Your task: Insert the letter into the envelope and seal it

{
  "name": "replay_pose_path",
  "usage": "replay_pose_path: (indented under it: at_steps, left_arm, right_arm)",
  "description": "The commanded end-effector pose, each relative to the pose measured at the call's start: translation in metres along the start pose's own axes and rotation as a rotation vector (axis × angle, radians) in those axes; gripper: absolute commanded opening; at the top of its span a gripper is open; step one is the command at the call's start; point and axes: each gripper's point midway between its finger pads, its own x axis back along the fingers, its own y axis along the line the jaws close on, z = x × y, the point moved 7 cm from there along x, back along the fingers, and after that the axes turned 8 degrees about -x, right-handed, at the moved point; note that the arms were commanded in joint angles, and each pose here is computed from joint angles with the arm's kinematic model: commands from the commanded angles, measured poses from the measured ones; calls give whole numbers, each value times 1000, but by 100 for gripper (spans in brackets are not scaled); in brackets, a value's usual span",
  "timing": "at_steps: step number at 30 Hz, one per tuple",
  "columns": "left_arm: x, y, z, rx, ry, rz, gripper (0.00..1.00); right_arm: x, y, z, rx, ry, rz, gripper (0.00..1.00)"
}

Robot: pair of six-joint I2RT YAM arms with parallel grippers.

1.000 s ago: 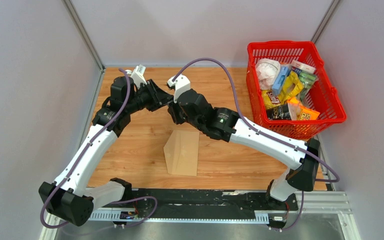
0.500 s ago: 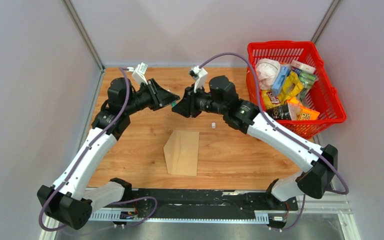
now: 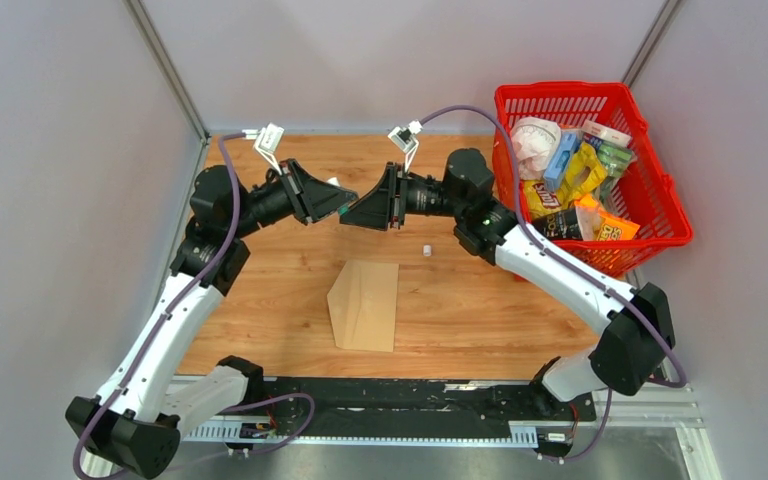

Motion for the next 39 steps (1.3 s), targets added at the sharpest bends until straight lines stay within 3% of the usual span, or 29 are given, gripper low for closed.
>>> replay_pose_path:
  at_steps: [1,4,6,9,14,22,26,31,34,39]
  left_arm:
    - [8,-16,-12,-76,-22,-5,0]
    - [10,4,-7,-7,24,-205,0]
    - [9,11,-9,18,25,-277,0]
    - [5,17,-8,72,13,-311,0]
    - [1,24,-9,104,11,-354,0]
    - [-1,29,-8,126,8,-384,0]
    - [-1,29,-8,128,7,-379,0]
    - [1,26,-9,114,9,-367,0]
    - [-1,24,-9,97,11,-337,0]
    - [-2,13,-9,54,18,-222,0]
  right_arm:
    - [1,1,-10,46,-67,112,48]
    - [3,-1,-5,190,-112,348,61]
    - [2,-1,1,278,-140,493,63]
    - [-4,-2,6,400,-170,687,62]
    - [-22,-2,15,506,-161,849,59]
    - [-44,0,14,566,-150,984,45]
    - [-46,1,12,566,-159,986,38]
    - [-42,1,10,532,-148,927,17]
    - [-34,3,6,450,-134,807,9]
    - [-11,6,-3,263,-110,471,4]
